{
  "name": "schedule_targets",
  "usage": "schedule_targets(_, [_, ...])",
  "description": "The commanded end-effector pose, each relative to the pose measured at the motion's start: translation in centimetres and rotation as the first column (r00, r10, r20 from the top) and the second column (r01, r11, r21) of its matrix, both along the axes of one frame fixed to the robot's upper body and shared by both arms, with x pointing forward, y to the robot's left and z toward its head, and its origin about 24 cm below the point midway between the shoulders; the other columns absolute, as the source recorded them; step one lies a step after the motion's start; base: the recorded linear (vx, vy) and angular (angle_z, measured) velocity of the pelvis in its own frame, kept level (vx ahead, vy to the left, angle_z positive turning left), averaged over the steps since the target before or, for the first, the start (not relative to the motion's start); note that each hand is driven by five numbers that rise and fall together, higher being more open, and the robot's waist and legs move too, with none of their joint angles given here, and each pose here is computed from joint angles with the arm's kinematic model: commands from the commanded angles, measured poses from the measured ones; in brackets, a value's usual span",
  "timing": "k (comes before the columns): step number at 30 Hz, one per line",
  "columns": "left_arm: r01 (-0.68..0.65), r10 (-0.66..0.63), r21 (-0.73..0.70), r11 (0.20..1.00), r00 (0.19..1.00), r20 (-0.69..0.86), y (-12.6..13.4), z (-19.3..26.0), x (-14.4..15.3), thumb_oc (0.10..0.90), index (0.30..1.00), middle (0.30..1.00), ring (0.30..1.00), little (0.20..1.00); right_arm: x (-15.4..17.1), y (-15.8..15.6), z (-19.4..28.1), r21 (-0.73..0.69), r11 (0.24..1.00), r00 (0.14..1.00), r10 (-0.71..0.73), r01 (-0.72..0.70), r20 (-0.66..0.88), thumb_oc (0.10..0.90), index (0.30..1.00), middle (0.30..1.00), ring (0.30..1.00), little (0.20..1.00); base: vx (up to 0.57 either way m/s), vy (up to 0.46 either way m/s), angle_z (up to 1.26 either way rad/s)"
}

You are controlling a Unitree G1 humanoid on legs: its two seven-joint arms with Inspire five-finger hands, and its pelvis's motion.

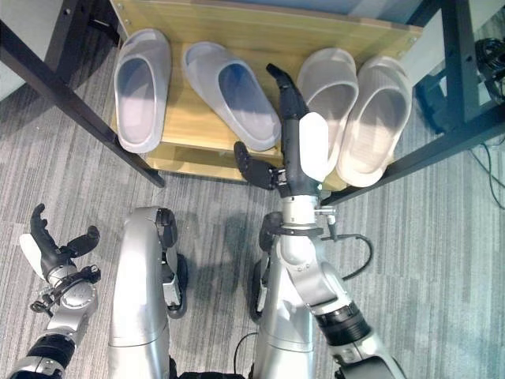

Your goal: Arrange the slippers neatly on the shoe rack.

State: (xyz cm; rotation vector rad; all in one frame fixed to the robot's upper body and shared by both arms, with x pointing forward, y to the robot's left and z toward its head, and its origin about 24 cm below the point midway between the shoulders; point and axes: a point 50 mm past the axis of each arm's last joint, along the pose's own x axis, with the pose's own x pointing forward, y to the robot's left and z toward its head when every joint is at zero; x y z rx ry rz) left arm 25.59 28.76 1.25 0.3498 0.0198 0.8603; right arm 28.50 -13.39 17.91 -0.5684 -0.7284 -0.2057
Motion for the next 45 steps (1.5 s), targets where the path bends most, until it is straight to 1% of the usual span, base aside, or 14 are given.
schedule_targets(1, [-0.044,0.038,0.066,0.997,0.995,0.094,0.9,1.8,0.2,0.800,0.900,0.900,0.900,0.900,-2.2,1.4,5.0,0.044,0.984,0.947,0.152,-0.171,0.283,0.800,0.900,0.900,0.900,0.900,0.00,0.000,0.00])
schedule_targets(8, [-0.040,0.034,0.053,0.998,0.994,0.101,0.9,2.1,0.5,0.800,0.900,0.900,0.900,0.900,-1.6,1.9,4.4,0.095,0.961,0.949,0.235,-0.259,0.211,0.800,0.900,0.900,0.900,0.900,0.00,0.000,0.00])
schedule_targets(9, [-0.037,0.031,0.054,0.998,0.994,0.102,0.9,2.2,0.6,0.800,0.900,0.900,0.900,0.900,-1.6,2.3,4.0,0.159,0.933,0.939,0.293,-0.322,0.181,0.800,0.900,0.900,0.900,0.900,0.00,0.000,0.00])
schedule_targets(10, [-0.037,0.031,0.054,0.998,0.994,0.102,0.9,2.2,0.6,0.800,0.900,0.900,0.900,0.900,-1.6,2.3,4.0,0.160,0.933,0.939,0.295,-0.323,0.180,0.800,0.900,0.900,0.900,0.900,0.00,0.000,0.00])
schedule_targets(13, [-0.048,0.045,0.030,0.998,0.996,0.081,1.1,1.8,0.5,0.800,0.900,0.900,0.900,0.900,-1.4,3.4,2.5,0.277,0.857,0.899,0.431,-0.435,0.076,0.800,0.900,0.900,0.900,0.900,0.00,0.000,0.00])
schedule_targets(21, [-0.049,0.040,0.076,0.996,0.993,0.111,1.4,2.9,0.9,0.800,0.900,0.900,0.900,0.900,-1.3,4.1,2.3,0.309,0.820,0.869,0.492,-0.482,0.051,0.800,0.900,0.900,0.900,0.900,0.00,0.000,0.00])
schedule_targets(31, [-0.021,0.013,0.083,0.996,0.996,0.092,0.9,2.9,1.4,0.800,0.900,0.900,0.900,0.900,-1.5,7.3,4.3,0.263,0.731,0.770,0.632,-0.629,0.086,0.800,0.900,0.900,0.900,0.900,0.00,0.000,0.00])
schedule_targets(38, [-0.010,0.004,0.073,0.997,0.997,0.083,0.9,2.6,1.5,0.800,0.900,0.900,0.900,0.900,-1.9,8.1,6.2,0.173,0.732,0.752,0.639,-0.659,0.161,0.800,0.900,0.900,0.900,0.900,0.00,0.000,0.00])
schedule_targets(39, [-0.016,0.010,0.064,0.998,0.996,0.085,0.9,2.5,1.4,0.800,0.900,0.900,0.900,0.900,-2.3,7.8,7.0,0.129,0.761,0.767,0.603,-0.636,0.221,0.800,0.900,0.900,0.900,0.900,0.00,0.000,0.00])
schedule_targets(40, [-0.015,0.010,0.064,0.998,0.996,0.085,0.9,2.5,1.5,0.800,0.900,0.900,0.900,0.900,-2.3,7.8,7.0,0.129,0.762,0.768,0.601,-0.634,0.222,0.800,0.900,0.900,0.900,0.900,0.00,0.000,0.00])
schedule_targets(41, [-0.018,0.013,0.057,0.998,0.996,0.083,0.9,2.2,1.2,0.800,0.900,0.900,0.900,0.900,-3.1,7.0,7.7,0.092,0.795,0.778,0.552,-0.599,0.301,0.800,0.900,0.900,0.900,0.900,0.00,0.000,0.00])
schedule_targets(43, [-0.019,0.014,0.058,0.998,0.996,0.084,0.9,2.2,1.0,0.800,0.900,0.900,0.900,0.900,-3.4,6.5,7.9,0.087,0.808,0.782,0.529,-0.583,0.330,0.800,0.900,0.900,0.900,0.900,0.00,0.000,0.00])
schedule_targets(44, [-0.020,0.015,0.063,0.998,0.997,0.078,1.0,1.9,0.8,0.800,0.900,0.900,0.900,0.900,-3.9,5.6,8.0,0.056,0.847,0.798,0.473,-0.528,0.373,0.800,0.900,0.900,0.900,0.900,0.00,0.000,0.00])
schedule_targets(45, [-0.019,0.014,0.063,0.998,0.997,0.077,0.9,1.9,0.8,0.800,0.900,0.900,0.900,0.900,-4.0,5.6,8.0,0.056,0.848,0.799,0.472,-0.527,0.373,0.800,0.900,0.900,0.900,0.900,0.00,0.000,0.00])
